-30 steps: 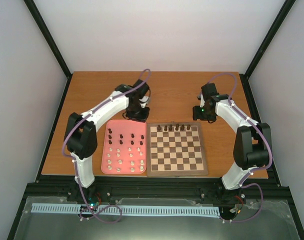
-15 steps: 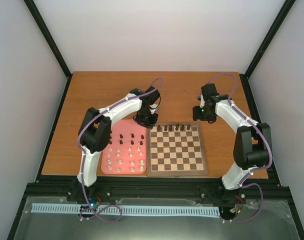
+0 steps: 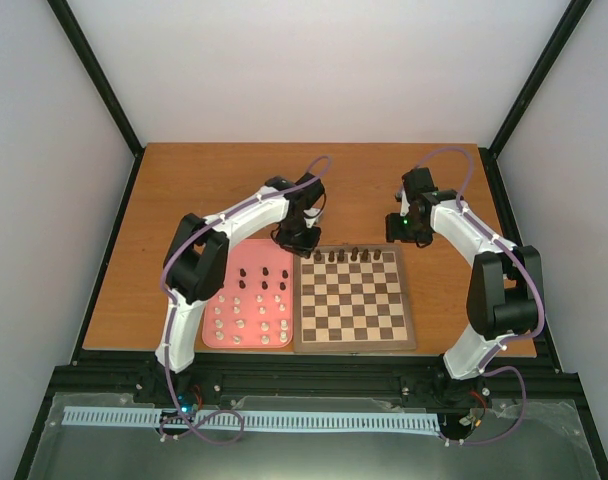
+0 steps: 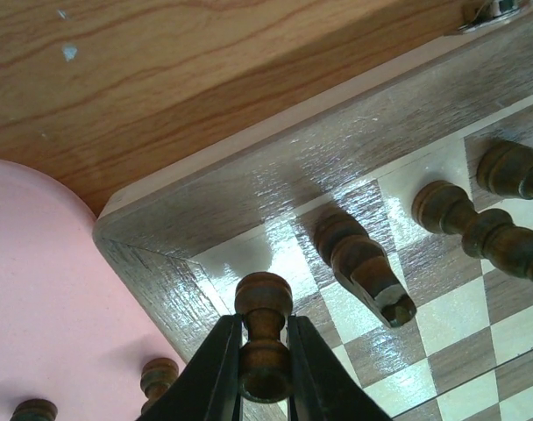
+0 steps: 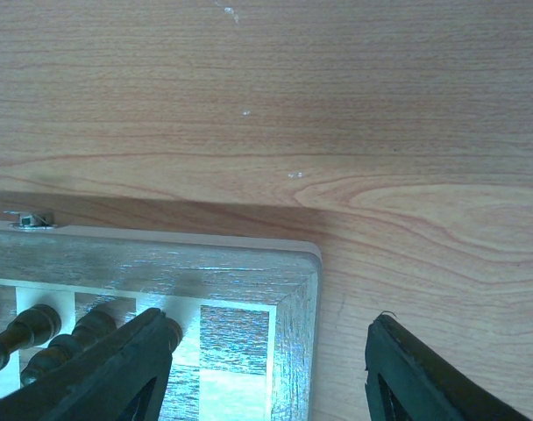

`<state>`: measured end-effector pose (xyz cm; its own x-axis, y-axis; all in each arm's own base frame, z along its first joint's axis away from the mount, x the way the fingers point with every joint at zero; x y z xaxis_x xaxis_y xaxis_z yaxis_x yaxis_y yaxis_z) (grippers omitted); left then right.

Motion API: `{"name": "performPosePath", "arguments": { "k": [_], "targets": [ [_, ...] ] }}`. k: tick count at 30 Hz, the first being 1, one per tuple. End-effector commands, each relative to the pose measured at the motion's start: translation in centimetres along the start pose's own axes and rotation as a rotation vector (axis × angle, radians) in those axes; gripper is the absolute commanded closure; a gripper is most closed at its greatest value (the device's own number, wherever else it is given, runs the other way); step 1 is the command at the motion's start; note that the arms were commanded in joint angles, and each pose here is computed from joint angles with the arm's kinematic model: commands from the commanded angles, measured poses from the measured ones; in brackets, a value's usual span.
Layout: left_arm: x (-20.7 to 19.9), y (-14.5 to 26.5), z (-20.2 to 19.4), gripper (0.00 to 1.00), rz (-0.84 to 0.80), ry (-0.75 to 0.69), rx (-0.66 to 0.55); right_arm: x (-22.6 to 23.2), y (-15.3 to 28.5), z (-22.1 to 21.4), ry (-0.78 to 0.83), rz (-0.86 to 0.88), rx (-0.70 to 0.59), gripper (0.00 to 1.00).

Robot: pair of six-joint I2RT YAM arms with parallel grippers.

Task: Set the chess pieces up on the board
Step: Place the chess piece on the chessboard.

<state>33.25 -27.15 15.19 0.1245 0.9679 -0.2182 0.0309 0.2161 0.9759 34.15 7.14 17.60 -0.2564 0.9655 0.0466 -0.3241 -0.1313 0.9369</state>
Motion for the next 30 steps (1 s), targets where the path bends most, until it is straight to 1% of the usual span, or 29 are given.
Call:
{"name": "performPosePath", "arguments": {
  "k": [1,3,10,12,20,24,30],
  "targets": [
    [-0.9,0.0,-0.2,0.93,-0.017,-0.016,0.022,-0.3,0.7,-0.1,0.003,-0.011,-0.028,0.4],
    [-1.0,-0.2,-0.2,0.91,-0.014,-0.019,0.03,-0.3,0.7,-0.1,0.002,-0.011,-0.029,0.4],
    [-0.9,-0.6,-0.3,0.89,-0.004,-0.023,0.041,-0.3,0.6,-0.1,0.003,-0.008,-0.026,0.4],
    [-0.8,-0.7,-0.3,0.84,-0.001,-0.025,0.04,-0.3,0.6,-0.1,0.002,-0.007,-0.026,0.4],
    [-0.9,-0.6,-0.1,0.7,0.0,-0.031,0.033,-0.3,0.4,0.0,0.003,-0.002,-0.022,0.4],
    [-1.0,-0.3,-0.1,0.65,-0.004,-0.038,0.028,-0.3,0.4,0.1,0.003,0.001,-0.023,0.4],
    [-1.3,0.8,0.2,0.62,-0.009,-0.048,0.006,-0.3,0.3,0.2,0.003,-0.001,-0.022,0.4]
  ]
}}
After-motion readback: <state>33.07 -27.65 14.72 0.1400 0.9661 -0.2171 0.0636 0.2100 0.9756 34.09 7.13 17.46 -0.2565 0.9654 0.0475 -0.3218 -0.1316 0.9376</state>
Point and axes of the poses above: each gripper's point midway between its finger pads, its own y axis back along the fingers, its own x axis along the line the jaws close on, z = x × y, the point moved 9 cm from there along y, back along the fingers, and after that the axes turned 12 degrees about y, right-handed, at the moved point
